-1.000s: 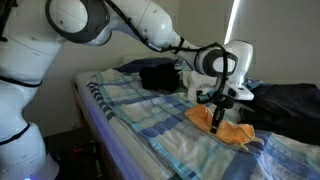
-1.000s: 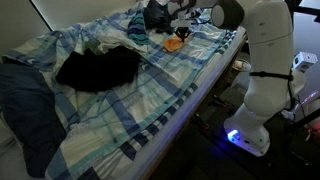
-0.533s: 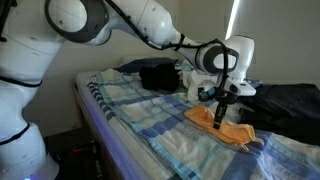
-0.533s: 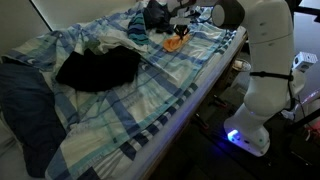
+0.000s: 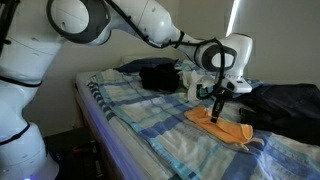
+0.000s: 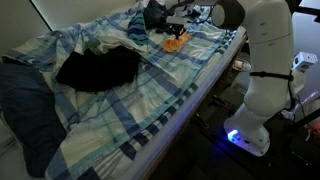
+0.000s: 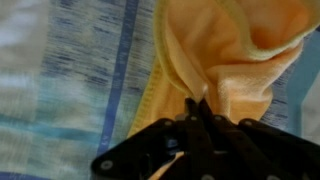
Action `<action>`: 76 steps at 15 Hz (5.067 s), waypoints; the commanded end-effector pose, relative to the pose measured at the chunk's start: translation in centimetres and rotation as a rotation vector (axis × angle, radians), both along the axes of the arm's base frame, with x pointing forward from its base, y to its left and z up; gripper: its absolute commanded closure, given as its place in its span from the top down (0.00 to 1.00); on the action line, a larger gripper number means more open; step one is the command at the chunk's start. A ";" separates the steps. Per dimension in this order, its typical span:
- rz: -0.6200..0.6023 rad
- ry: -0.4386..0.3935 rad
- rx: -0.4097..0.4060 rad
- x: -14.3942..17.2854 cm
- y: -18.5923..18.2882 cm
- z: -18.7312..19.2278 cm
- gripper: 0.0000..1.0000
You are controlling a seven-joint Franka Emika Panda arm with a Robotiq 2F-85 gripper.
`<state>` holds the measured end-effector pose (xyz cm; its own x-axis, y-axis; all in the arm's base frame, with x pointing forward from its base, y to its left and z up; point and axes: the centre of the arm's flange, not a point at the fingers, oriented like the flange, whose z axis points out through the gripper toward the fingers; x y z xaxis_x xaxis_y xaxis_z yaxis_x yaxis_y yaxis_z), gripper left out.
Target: Unfold the yellow towel
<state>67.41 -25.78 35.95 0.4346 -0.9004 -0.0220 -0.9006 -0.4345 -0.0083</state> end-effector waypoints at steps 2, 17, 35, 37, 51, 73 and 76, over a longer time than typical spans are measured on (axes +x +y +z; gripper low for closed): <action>-0.017 -0.057 0.029 1.6 -0.4 0.6 0.05; 0.013 -0.201 0.023 7.9 0.9 5.2 0.05; 0.068 -0.247 0.017 9.7 2.7 3.6 0.04; 0.074 -0.250 0.032 10.2 3.1 3.5 0.05; 0.021 -0.272 0.082 13.3 3.7 2.1 0.30; -0.141 0.071 0.029 0.9 -1.4 7.1 1.00; -0.102 0.160 0.052 -0.5 -1.1 6.8 1.00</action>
